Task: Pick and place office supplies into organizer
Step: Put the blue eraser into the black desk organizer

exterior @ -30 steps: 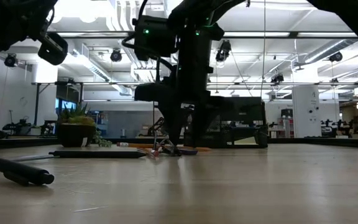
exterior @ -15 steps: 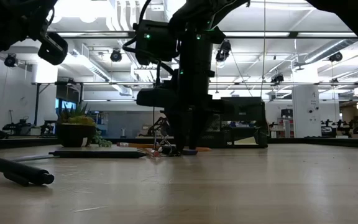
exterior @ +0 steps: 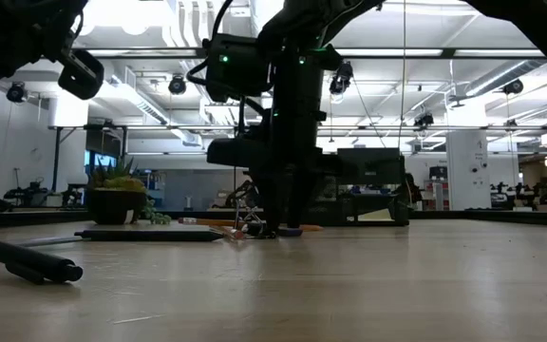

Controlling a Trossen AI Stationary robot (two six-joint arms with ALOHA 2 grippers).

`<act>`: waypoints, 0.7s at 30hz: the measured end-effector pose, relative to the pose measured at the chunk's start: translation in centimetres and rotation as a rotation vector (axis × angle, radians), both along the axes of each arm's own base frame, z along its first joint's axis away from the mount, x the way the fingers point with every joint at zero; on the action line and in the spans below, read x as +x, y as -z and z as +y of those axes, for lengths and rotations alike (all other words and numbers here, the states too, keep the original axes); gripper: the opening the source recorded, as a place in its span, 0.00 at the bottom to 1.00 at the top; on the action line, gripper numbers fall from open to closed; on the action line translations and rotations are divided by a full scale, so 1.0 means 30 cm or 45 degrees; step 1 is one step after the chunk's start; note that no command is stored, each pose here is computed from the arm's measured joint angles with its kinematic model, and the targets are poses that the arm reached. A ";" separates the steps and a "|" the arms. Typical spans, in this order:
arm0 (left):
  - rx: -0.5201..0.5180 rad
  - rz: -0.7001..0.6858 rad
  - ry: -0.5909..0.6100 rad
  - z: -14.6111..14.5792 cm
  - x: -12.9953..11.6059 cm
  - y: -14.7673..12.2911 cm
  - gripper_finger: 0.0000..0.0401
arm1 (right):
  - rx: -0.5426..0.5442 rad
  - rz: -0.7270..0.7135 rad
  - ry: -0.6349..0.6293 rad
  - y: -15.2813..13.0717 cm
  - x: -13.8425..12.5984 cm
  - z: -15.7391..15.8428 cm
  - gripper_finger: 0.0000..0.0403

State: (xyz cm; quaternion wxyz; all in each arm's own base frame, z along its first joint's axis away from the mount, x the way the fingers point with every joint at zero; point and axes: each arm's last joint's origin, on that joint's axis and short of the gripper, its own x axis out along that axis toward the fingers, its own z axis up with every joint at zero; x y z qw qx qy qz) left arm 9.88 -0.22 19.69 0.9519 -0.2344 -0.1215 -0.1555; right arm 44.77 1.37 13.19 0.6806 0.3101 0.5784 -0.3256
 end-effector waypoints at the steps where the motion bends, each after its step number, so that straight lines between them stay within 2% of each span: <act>1: 0.000 0.000 0.000 0.000 0.000 0.000 0.00 | 0.004 0.002 0.000 0.003 0.000 0.003 0.29; 12: 0.000 -0.001 0.000 0.000 0.000 0.000 0.00 | -0.075 0.005 -0.035 -0.022 -0.005 0.013 0.13; 21: 0.000 -0.001 0.000 0.000 0.000 0.000 0.00 | -0.112 -0.027 -0.060 -0.116 0.014 0.010 0.03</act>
